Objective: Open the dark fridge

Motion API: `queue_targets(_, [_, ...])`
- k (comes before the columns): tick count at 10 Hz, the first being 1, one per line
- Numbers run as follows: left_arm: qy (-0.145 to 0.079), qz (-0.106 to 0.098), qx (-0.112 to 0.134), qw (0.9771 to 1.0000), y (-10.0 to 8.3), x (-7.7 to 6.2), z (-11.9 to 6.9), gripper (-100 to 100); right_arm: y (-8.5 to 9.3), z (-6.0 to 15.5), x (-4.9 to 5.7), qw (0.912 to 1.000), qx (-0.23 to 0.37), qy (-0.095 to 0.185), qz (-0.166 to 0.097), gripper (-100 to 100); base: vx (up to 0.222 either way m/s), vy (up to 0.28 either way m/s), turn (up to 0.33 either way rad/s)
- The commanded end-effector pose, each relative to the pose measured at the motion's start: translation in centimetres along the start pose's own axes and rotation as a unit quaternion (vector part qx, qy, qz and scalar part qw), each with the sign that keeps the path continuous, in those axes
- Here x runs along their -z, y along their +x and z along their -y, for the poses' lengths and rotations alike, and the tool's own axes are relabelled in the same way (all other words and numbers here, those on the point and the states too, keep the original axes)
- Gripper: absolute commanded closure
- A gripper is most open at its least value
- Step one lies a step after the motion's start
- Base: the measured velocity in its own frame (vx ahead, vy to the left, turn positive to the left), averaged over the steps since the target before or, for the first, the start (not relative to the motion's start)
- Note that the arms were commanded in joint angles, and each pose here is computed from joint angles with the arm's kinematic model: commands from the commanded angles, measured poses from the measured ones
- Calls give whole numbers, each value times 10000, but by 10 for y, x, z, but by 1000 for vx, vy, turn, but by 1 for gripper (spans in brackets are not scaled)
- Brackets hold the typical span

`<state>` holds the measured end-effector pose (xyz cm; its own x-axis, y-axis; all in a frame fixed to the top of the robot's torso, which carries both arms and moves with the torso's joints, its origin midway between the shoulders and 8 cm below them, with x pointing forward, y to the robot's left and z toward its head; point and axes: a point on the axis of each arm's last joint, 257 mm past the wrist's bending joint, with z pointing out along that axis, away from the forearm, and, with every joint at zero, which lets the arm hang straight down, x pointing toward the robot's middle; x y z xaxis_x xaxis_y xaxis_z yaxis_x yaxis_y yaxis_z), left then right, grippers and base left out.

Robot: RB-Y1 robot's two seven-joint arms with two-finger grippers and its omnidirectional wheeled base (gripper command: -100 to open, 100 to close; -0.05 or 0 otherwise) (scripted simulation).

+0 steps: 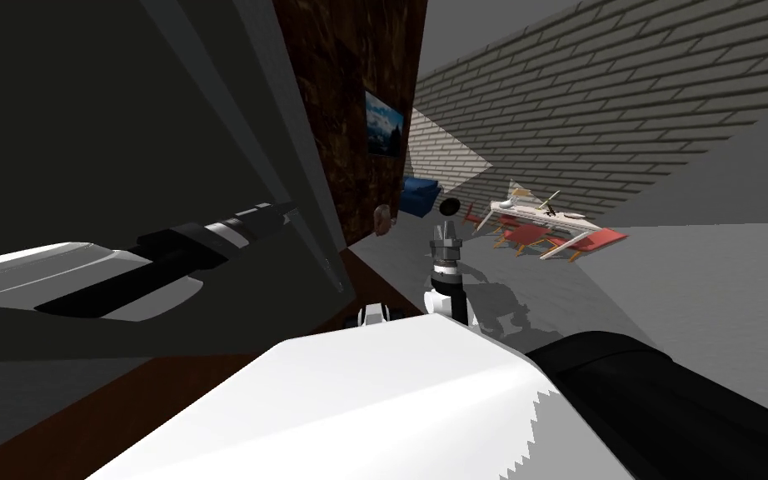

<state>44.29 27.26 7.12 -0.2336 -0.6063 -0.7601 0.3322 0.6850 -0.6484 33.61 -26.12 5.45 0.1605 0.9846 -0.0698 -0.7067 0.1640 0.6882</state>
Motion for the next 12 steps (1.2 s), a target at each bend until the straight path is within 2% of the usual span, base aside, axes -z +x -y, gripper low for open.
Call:
queue_targets(1, [128, -98, 98, 9998, -6, -7, -4, 100, 0, 0, 0, 10000, 0, 0, 0, 0, -272, -54, -181])
queue_targets(2, [64, -66, -11, 10000, -6, -5, -5, 100, 0, 0, 0, 10000, 0, 0, 0, 0, -134, -15, -41])
queue_targets(3, [139, -51, -7, 9999, -13, -4, -11, 100, 0, 0, 0, 10000, 1, 1, 0, 0, -168, 20, -184])
queue_targets(4, [162, -68, -7, 9998, -13, -4, -9, 100, 0, 0, 0, 10000, 1, 0, 0, 0, -188, 30, -143])
queue_targets(5, [175, -1, 3, 9998, -23, -2, -17, 100, 0, 0, 0, 10000, 1, 0, 0, 0, -232, 29, -240])
queue_targets(6, [248, -56, 2, 9997, -21, -2, -13, 100, 0, 0, 0, 10000, 0, 0, 0, 0, -190, 38, -106])
queue_targets(7, [230, 16, 12, 9997, -32, -1, -22, 100, 0, 0, 0, 10000, 1, 1, 0, 0, -207, 40, -224])
queue_targets(8, [322, -59, 10, 9995, -28, 0, -17, 100, 0, 0, 0, 10000, 1, 0, -1, 0, -167, 29, -99])
queue_targets(9, [287, 9, 21, 9996, -38, 2, -27, 100, 0, 0, 0, 10000, 1, 1, 0, 0, -202, 17, -171])
queue_targets(10, [384, -76, 18, 9992, -34, 2, -22, 100, 0, 0, 0, 10000, 1, 0, 0, 0, -198, 10, -109])
queue_targets(11, [355, -35, 30, 9994, -43, 5, -31, 100, 0, 0, 0, 10000, 1, 1, 0, 0, -219, -12, -176])
queue_targets(12, [433, -107, 28, 9990, -40, 5, -27, 100, 0, 0, 0, 10000, 0, 0, 0, 0, -176, -5, -104])
